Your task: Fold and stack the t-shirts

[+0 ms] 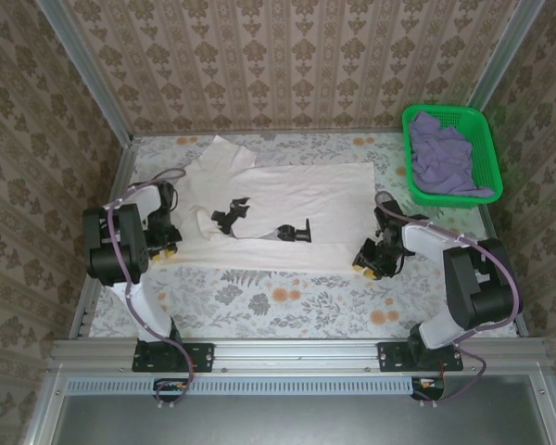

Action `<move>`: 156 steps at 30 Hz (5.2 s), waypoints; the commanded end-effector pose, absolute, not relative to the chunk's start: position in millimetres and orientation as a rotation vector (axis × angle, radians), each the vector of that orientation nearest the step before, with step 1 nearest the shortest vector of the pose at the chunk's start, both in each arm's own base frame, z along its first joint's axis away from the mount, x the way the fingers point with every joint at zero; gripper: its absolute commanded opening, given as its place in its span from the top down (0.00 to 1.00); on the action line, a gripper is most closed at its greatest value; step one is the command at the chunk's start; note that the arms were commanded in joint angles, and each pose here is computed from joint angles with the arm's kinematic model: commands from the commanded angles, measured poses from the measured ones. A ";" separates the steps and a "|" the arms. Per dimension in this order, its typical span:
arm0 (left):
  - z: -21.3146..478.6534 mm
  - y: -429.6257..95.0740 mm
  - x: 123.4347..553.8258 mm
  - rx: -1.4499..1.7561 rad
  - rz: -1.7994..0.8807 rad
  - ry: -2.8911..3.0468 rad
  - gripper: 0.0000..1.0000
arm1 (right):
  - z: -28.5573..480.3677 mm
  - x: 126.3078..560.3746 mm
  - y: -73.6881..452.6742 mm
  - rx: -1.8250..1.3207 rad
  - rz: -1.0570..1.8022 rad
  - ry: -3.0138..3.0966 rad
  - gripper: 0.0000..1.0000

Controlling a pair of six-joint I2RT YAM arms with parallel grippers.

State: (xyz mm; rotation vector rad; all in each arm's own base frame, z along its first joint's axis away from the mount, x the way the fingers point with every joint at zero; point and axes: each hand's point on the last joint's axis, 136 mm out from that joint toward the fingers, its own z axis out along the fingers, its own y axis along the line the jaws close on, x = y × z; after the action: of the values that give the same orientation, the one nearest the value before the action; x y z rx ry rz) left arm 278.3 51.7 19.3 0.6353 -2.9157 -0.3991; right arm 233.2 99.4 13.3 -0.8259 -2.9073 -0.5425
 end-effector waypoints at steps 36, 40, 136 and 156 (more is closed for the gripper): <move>30.7 -30.0 258.9 0.837 0.334 -2.895 0.78 | 120.3 320.1 434.8 0.917 -0.902 -3.081 0.60; 26.3 -28.8 255.7 0.858 0.337 -2.885 0.79 | 100.2 321.2 461.3 1.008 -0.816 -3.063 0.60; 101.0 -49.1 264.4 0.541 0.282 -3.271 0.59 | 107.3 309.0 155.2 -0.361 -0.541 -3.262 0.56; 14.4 -3.8 206.6 0.840 -0.121 -2.954 0.68 | 3.6 186.5 71.7 -1.104 -0.477 -2.898 0.67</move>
State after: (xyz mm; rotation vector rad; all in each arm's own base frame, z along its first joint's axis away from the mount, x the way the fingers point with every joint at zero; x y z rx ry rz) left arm 211.5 -9.8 14.8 0.8049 -2.9828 -0.0486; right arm 211.2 85.6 15.5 -1.0196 -2.9677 -0.6245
